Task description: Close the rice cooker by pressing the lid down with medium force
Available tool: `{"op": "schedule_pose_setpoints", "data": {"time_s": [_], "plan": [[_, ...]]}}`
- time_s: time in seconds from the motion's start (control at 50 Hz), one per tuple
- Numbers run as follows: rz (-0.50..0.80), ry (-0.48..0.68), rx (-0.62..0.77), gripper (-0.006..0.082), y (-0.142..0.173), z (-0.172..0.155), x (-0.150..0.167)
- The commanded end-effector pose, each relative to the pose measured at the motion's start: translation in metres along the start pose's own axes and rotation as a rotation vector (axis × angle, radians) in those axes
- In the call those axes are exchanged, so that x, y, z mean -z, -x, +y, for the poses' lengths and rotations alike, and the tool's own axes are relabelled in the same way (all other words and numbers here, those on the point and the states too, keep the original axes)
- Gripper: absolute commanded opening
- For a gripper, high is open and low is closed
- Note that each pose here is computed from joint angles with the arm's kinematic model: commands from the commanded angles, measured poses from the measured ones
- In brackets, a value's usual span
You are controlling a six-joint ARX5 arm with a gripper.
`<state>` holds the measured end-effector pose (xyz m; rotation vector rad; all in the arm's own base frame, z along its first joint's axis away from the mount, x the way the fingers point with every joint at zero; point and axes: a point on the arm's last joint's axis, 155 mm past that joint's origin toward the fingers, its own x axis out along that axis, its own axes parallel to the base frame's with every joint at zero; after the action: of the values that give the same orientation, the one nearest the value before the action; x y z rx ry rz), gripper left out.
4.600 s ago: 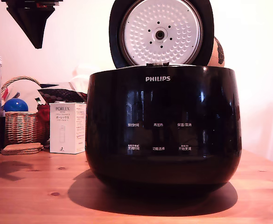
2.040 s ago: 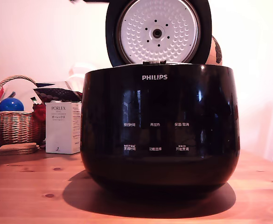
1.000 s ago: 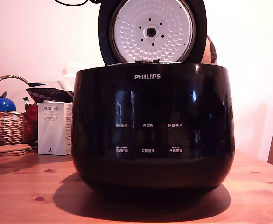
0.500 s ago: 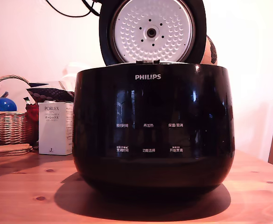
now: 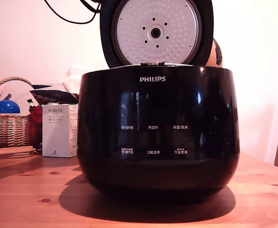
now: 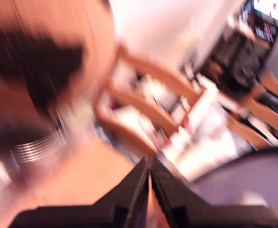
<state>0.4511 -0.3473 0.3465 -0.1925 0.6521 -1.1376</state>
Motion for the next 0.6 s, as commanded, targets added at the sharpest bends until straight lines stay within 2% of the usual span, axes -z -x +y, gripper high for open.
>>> {"op": "schedule_pose_setpoints", "data": {"time_s": [0.0,0.02,0.08,0.1,0.34,0.58], "plan": [[0.041,0.010,0.004,-0.0021,0.002,-0.004,0.009],[0.054,-0.014,0.004,-0.0021,0.005,-0.006,0.012],[0.092,0.024,-0.002,-0.0021,0.012,-0.012,0.020],[0.104,-0.009,-0.001,-0.0021,0.015,-0.014,0.023],[0.230,0.016,-0.032,-0.0021,0.037,-0.029,0.055],[0.274,-0.023,-0.047,-0.0021,0.032,-0.035,0.066]]}}
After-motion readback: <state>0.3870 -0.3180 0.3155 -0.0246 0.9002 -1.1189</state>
